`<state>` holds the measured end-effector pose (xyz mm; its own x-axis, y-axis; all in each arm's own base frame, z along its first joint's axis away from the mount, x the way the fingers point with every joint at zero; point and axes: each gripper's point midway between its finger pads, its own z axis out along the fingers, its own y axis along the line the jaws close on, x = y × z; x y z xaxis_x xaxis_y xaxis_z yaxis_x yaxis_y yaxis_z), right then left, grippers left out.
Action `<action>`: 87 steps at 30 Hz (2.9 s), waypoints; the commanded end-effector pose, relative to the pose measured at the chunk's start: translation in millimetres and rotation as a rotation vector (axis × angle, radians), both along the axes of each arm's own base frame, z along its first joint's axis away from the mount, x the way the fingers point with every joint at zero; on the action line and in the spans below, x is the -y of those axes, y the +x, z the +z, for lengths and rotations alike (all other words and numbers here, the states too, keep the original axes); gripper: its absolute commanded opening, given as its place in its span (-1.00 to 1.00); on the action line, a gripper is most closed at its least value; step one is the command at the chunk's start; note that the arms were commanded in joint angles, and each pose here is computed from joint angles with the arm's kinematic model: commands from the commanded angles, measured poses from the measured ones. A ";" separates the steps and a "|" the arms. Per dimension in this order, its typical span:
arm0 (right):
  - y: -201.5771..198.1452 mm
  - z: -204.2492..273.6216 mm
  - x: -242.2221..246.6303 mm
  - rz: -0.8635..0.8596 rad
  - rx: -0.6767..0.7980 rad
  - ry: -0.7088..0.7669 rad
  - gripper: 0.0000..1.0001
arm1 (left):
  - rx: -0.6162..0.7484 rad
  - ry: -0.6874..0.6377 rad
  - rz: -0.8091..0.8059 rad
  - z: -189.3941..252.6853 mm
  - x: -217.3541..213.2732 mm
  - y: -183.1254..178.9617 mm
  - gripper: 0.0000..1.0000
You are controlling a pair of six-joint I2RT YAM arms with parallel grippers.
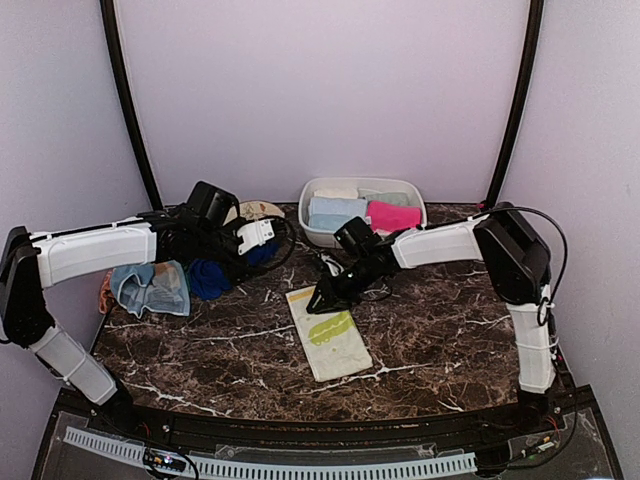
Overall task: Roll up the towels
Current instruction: Rotate the towel at the center of the board, then move the towel to the center of the board, then pick up the towel from the center of the board.
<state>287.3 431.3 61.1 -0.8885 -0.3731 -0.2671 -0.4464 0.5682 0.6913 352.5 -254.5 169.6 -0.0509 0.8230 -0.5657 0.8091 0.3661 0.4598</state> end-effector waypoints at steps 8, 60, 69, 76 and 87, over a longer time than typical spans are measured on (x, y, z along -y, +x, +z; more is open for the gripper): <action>-1.2 -45.6 -7.3 -0.037 -0.049 0.118 -0.56 | -0.266 -0.016 -0.172 -46.7 -9.6 -70.7 0.56; -87.3 40.7 51.7 0.521 1.332 -0.362 0.62 | -0.625 -0.193 -0.096 -81.4 13.5 -62.9 0.27; -99.6 4.3 19.9 0.669 1.343 -0.359 0.40 | -0.645 -0.197 -0.048 -83.3 -6.0 -60.5 0.28; -93.6 -15.8 7.7 0.687 1.340 -0.374 0.08 | -0.634 -0.200 -0.004 -82.9 -29.8 -58.1 0.29; -79.8 -36.5 8.8 0.656 1.202 -0.360 -0.56 | -0.630 -0.188 -0.007 -80.7 -43.6 -70.0 0.28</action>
